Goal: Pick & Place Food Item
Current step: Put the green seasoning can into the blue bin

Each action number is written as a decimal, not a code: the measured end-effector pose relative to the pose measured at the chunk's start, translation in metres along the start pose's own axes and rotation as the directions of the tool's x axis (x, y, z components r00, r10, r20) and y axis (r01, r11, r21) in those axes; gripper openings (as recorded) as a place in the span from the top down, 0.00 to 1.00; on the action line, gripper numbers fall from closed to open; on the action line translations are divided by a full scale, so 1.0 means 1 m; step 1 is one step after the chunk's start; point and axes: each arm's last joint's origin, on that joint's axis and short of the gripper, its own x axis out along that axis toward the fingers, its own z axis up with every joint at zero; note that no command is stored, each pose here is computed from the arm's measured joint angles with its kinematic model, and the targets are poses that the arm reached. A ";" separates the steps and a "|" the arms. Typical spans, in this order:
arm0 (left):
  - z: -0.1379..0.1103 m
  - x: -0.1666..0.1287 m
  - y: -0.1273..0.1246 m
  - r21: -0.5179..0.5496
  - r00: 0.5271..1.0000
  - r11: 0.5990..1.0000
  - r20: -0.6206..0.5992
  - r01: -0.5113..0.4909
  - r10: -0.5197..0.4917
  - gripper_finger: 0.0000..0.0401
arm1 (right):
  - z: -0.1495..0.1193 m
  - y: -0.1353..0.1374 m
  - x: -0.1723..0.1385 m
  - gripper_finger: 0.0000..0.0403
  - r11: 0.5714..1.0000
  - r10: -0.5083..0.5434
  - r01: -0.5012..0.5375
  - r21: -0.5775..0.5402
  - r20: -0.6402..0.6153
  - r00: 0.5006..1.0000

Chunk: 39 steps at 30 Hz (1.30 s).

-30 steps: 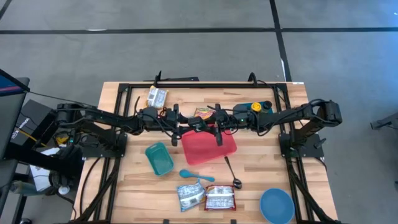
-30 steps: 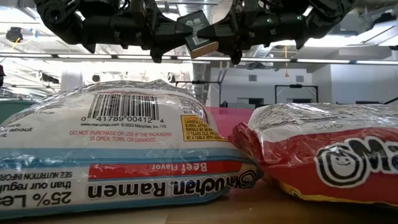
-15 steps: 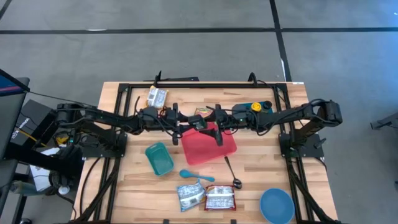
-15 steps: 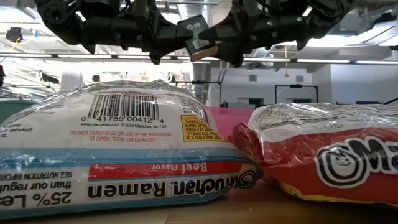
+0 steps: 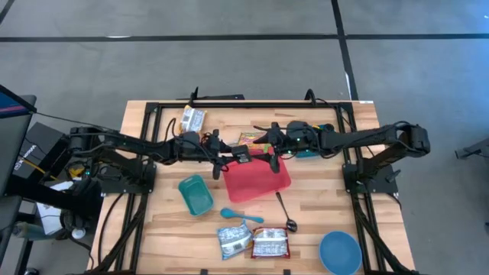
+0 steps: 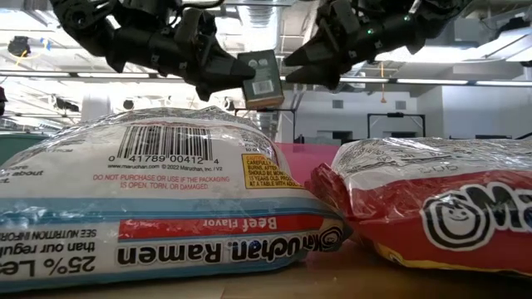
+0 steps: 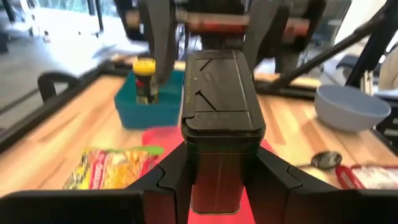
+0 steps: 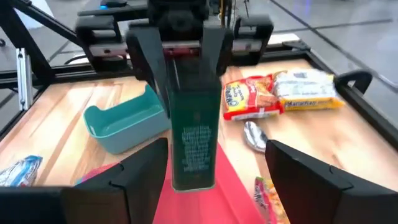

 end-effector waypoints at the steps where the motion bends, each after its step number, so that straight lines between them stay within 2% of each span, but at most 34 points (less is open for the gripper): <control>1: 0.002 0.001 0.000 0.000 1.000 1.000 -0.017 -0.001 0.001 0.73 | 0.002 0.001 -0.002 0.34 1.000 0.006 -0.006 -0.016 0.006 1.000; 7: 0.014 0.008 -0.006 0.033 0.996 0.999 -0.084 0.023 -0.020 0.73 | 0.007 0.004 -0.009 0.34 0.995 0.078 -0.077 -0.065 0.021 0.997; 15: 0.019 0.009 -0.006 0.035 0.994 0.999 -0.109 0.027 -0.023 0.73 | 0.004 0.004 -0.006 0.34 0.995 0.078 -0.078 -0.066 0.009 0.997; 29: 0.005 0.020 -0.008 0.030 0.986 0.999 -0.162 0.035 -0.029 0.72 | 0.003 0.005 0.002 0.34 0.994 0.096 -0.094 -0.049 0.033 0.995; 39: 0.007 0.036 -0.009 0.014 0.982 0.999 -0.186 0.031 -0.028 0.72 | -0.002 0.011 0.006 0.34 0.993 0.105 -0.106 -0.042 -0.029 0.994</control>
